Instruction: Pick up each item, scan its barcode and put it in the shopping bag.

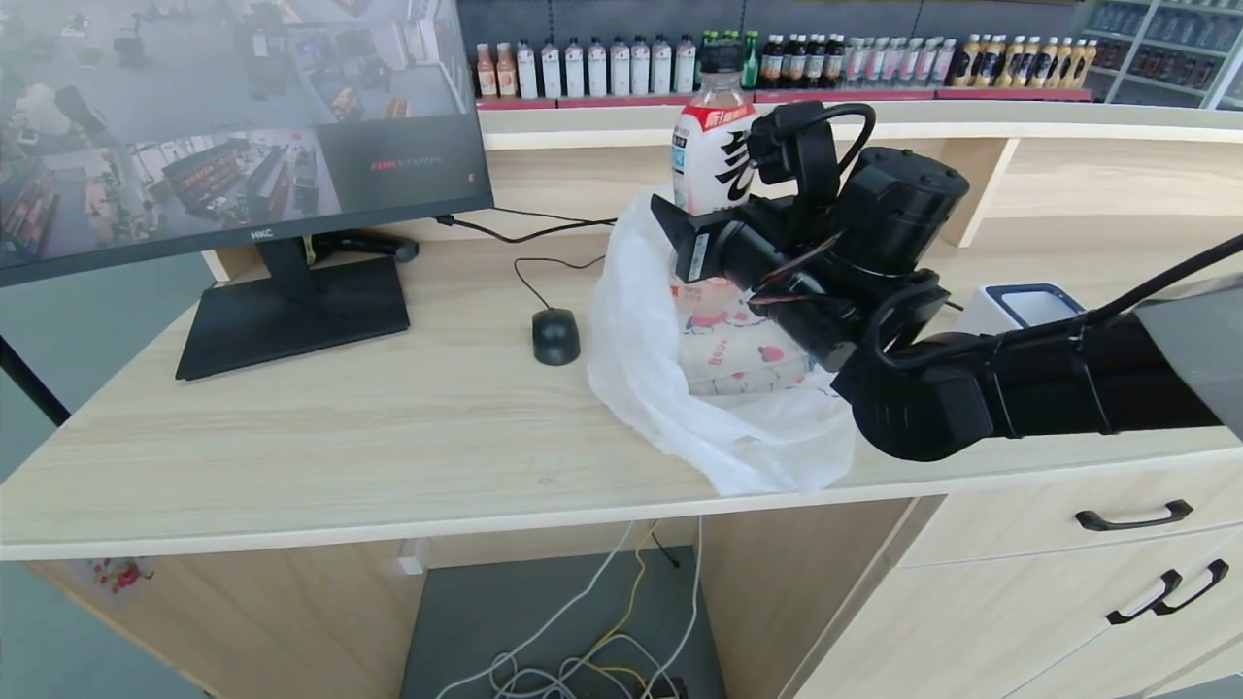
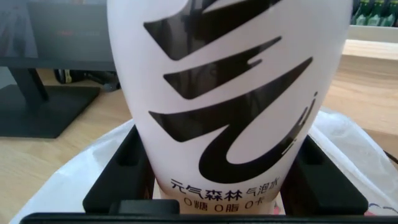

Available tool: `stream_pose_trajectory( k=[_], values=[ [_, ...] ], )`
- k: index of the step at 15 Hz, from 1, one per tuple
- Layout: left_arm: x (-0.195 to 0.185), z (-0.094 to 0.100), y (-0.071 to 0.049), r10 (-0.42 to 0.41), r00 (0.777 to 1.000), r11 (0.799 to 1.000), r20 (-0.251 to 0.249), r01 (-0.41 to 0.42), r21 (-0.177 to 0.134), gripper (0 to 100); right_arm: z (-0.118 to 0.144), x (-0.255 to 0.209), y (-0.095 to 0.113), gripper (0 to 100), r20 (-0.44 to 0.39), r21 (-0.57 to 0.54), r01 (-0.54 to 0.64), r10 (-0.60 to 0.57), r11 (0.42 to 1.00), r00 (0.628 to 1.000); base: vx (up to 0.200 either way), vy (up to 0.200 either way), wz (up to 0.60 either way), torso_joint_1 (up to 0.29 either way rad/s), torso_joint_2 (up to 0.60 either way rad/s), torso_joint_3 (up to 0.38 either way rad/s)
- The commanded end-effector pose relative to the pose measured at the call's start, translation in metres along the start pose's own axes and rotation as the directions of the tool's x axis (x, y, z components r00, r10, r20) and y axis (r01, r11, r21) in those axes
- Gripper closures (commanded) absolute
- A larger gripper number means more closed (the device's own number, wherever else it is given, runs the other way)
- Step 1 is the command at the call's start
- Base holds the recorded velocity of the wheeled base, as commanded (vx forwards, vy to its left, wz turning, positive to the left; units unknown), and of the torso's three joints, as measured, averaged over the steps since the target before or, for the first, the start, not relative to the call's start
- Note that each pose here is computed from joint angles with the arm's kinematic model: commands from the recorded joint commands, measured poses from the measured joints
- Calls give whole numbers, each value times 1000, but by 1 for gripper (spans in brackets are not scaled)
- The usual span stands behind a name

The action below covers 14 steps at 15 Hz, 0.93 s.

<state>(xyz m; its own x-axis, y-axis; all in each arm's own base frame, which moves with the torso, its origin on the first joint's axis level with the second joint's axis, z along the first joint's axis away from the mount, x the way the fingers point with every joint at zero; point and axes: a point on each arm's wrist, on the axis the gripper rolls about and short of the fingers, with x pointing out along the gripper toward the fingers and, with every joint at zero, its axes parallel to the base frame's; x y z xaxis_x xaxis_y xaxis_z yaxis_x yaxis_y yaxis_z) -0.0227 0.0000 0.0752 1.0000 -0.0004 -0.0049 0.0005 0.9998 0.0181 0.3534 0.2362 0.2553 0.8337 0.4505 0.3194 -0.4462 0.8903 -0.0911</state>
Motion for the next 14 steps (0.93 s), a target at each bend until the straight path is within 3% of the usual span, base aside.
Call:
stream_pose_trajectory(
  k=[1, 14],
  values=[
    [0, 0, 0, 0, 1000, 1000, 0, 0, 0, 0, -13, 4, 0, 100, -21, 6, 1, -1, 1000, 1000, 0, 0, 0, 0, 0, 0],
    [0, 0, 0, 0, 1000, 1000, 0, 0, 0, 0, -52, 11, -3, 100, -48, 38, -5, 6, 999, 999, 0, 0, 0, 0, 0, 0]
  ],
)
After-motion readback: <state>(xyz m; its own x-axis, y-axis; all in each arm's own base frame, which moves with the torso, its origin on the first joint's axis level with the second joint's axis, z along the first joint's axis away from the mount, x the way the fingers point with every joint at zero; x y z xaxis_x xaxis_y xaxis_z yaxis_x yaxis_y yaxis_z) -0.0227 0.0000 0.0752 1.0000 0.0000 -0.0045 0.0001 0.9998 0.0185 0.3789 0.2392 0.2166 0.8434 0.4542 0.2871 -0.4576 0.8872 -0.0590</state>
